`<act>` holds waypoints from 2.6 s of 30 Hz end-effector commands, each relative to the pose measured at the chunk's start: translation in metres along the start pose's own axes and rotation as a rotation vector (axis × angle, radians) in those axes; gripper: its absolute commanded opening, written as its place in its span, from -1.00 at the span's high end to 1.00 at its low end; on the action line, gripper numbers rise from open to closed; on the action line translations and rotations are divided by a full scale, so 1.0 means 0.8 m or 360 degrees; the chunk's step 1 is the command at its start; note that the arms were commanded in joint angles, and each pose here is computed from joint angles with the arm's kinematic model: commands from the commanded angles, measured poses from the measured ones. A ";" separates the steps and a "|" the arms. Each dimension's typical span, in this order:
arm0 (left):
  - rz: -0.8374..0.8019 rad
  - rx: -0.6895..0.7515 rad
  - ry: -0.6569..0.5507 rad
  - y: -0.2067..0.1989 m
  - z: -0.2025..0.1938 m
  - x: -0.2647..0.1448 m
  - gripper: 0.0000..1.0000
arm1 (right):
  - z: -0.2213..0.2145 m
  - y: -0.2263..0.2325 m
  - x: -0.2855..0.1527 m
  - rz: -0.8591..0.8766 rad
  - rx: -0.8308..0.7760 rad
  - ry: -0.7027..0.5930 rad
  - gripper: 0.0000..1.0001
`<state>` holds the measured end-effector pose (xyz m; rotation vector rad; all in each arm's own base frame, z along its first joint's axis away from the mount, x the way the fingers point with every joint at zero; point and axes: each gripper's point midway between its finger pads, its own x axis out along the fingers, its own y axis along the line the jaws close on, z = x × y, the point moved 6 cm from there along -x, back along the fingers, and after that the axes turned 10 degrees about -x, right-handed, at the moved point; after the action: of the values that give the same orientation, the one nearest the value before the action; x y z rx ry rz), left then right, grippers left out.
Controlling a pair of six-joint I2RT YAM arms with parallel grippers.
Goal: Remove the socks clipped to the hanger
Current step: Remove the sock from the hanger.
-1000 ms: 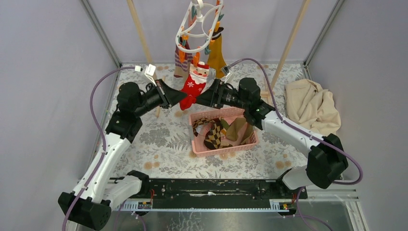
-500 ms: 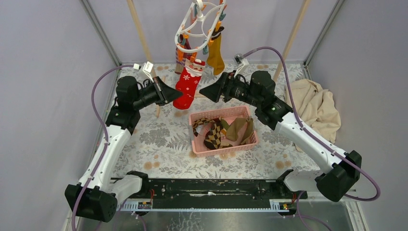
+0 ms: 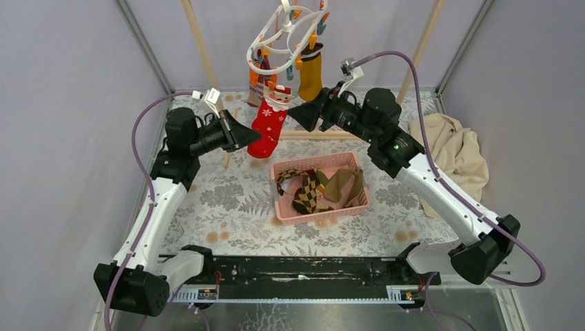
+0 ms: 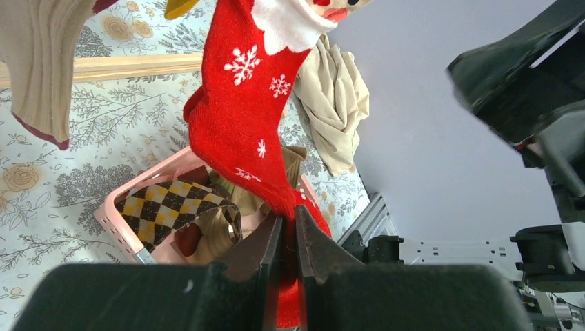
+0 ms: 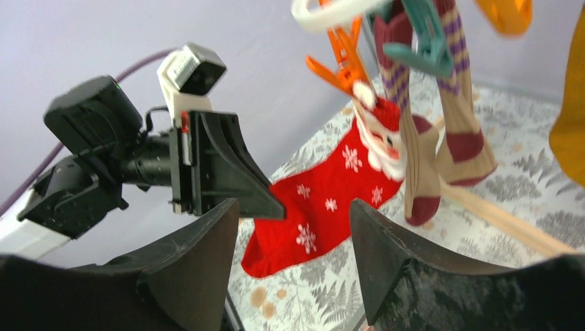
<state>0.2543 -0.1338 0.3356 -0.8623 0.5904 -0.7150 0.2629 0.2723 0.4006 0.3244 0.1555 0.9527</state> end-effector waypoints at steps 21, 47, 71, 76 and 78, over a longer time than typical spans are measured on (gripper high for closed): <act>-0.0093 0.0026 0.0076 -0.016 0.004 -0.006 0.67 | 0.074 0.004 0.076 -0.0017 -0.0485 -0.0226 -0.28; -0.0316 -0.0026 0.0143 -0.077 0.023 -0.039 0.67 | 0.069 -0.008 0.087 -0.0086 -0.0552 -0.0242 -0.31; -0.0345 -0.0071 0.0164 -0.071 0.017 -0.037 0.67 | 0.071 -0.019 0.106 -0.0140 -0.0543 -0.0314 -0.19; -0.0341 -0.0078 0.0168 -0.068 0.016 -0.037 0.67 | 0.074 -0.018 0.105 -0.0143 -0.0540 -0.0339 -0.12; -0.0341 -0.0077 0.0167 -0.068 0.016 -0.036 0.67 | 0.075 -0.018 0.105 -0.0141 -0.0540 -0.0347 -0.08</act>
<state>0.2331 -0.1314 0.3857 -0.9649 0.6561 -0.9047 0.3437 0.3231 0.4141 0.0656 -0.0562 0.8443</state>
